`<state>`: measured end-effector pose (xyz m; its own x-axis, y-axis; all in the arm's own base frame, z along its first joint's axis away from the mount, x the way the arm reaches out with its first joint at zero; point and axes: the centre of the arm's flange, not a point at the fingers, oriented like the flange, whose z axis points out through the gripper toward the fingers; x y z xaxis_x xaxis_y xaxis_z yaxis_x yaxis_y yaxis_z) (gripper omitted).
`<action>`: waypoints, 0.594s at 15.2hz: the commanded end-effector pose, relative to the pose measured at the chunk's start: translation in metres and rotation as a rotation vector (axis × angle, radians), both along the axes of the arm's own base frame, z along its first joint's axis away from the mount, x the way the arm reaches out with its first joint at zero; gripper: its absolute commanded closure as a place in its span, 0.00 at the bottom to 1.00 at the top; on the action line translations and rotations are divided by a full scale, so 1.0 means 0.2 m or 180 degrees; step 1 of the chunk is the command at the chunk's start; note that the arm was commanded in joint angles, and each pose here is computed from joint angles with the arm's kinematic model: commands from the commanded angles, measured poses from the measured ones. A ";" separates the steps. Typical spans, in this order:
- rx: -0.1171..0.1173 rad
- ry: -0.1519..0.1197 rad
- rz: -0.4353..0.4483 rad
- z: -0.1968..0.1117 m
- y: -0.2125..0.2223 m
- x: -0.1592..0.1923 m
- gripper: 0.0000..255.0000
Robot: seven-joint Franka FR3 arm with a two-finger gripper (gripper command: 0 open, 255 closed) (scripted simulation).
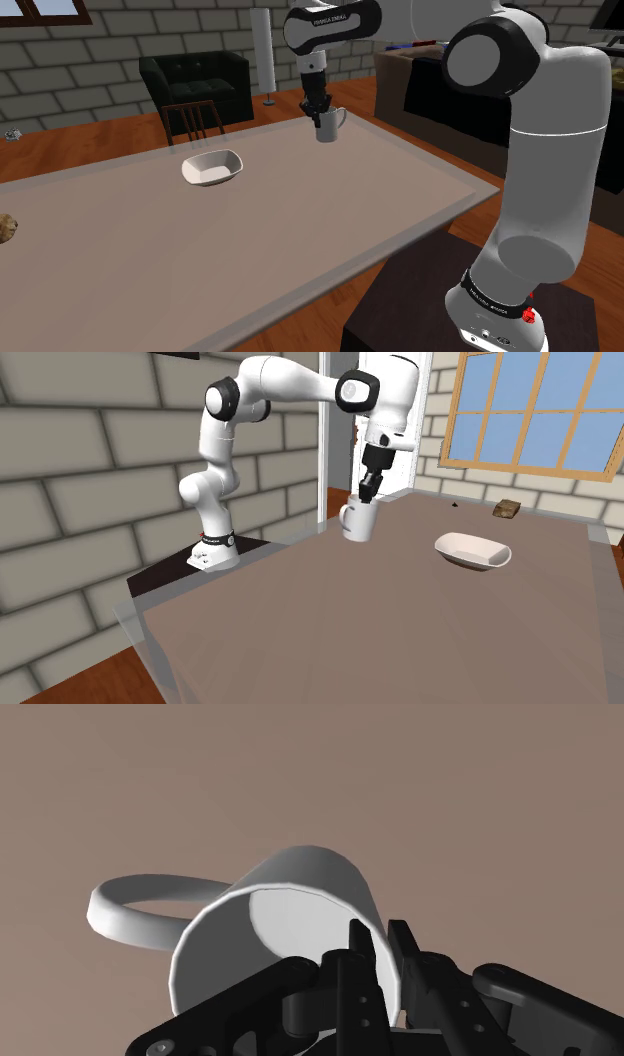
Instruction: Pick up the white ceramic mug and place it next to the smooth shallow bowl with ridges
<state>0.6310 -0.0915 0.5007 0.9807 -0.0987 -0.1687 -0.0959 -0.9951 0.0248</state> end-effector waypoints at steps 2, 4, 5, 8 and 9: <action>0.0000 -0.0001 -0.0003 -0.04 0.14 0.12 1.00; 0.0000 -0.0001 -0.0003 -0.07 0.23 0.21 1.00; 0.0000 -0.0001 -0.0003 -0.08 0.28 0.25 1.00; 0.0000 -0.0001 -0.0003 -0.12 0.42 0.39 1.00; 0.0000 -0.0001 -0.0003 -0.13 0.47 0.43 1.00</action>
<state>0.7108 -0.0048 0.4768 0.9807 -0.0992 -0.1687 -0.0964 -0.9950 0.0245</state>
